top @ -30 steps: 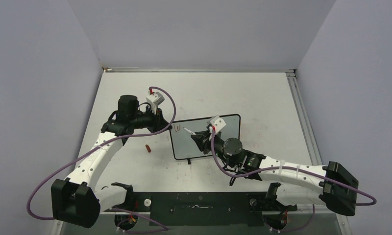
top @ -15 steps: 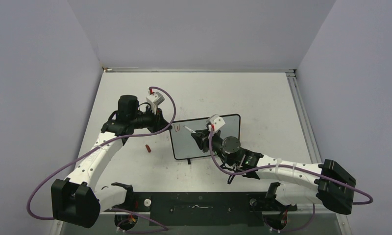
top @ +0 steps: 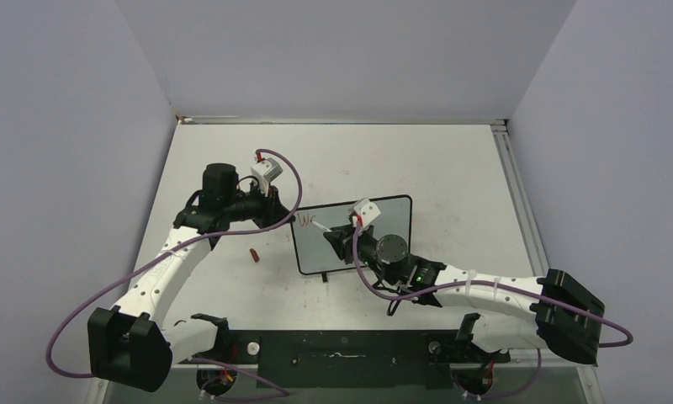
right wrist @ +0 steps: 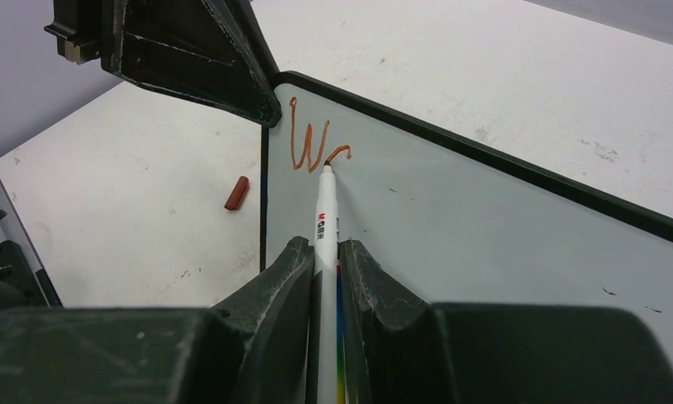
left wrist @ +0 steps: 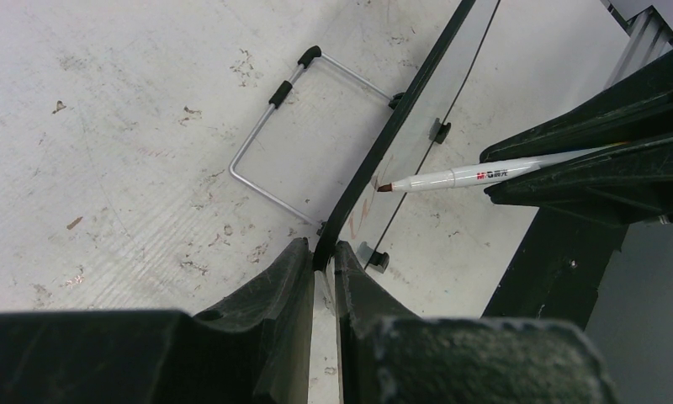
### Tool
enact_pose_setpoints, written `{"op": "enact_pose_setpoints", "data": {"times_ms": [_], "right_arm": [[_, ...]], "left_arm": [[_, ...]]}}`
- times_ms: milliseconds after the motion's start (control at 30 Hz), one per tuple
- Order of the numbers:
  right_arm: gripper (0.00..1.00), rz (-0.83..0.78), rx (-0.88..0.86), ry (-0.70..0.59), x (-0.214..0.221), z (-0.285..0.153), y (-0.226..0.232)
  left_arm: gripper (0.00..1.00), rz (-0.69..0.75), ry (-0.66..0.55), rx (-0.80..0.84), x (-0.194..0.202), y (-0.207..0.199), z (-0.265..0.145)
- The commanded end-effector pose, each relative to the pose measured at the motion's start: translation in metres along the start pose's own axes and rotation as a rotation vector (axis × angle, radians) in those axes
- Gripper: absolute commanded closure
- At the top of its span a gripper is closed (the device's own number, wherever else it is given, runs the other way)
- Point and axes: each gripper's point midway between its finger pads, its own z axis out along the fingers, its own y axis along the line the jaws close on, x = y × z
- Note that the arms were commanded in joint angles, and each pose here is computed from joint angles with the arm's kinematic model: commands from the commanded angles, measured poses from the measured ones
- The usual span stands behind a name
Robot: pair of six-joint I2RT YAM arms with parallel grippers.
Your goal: Write a sentence on the whiteboard
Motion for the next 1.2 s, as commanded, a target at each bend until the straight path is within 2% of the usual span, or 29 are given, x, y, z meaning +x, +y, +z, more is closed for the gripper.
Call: {"op": "enact_pose_setpoints", "data": {"times_ms": [0, 333, 733, 1167], "right_arm": [[0.95, 0.026, 0.022, -0.020, -0.002, 0.000, -0.005], [0.95, 0.019, 0.062, -0.003, 0.002, -0.008, -0.014], [0.95, 0.024, 0.082, -0.110, -0.033, -0.006, -0.016], [0.95, 0.023, 0.080, -0.134, -0.040, -0.003, -0.014]], "left_arm": [[1.00, 0.003, 0.016, -0.046, 0.004, 0.009, -0.003], [1.00, 0.002, 0.016, -0.046, 0.005, 0.009, -0.003], [1.00, 0.001, 0.019, -0.046, 0.005, 0.009, -0.002], [1.00, 0.004, 0.016, -0.043, 0.004, 0.008, -0.003]]}}
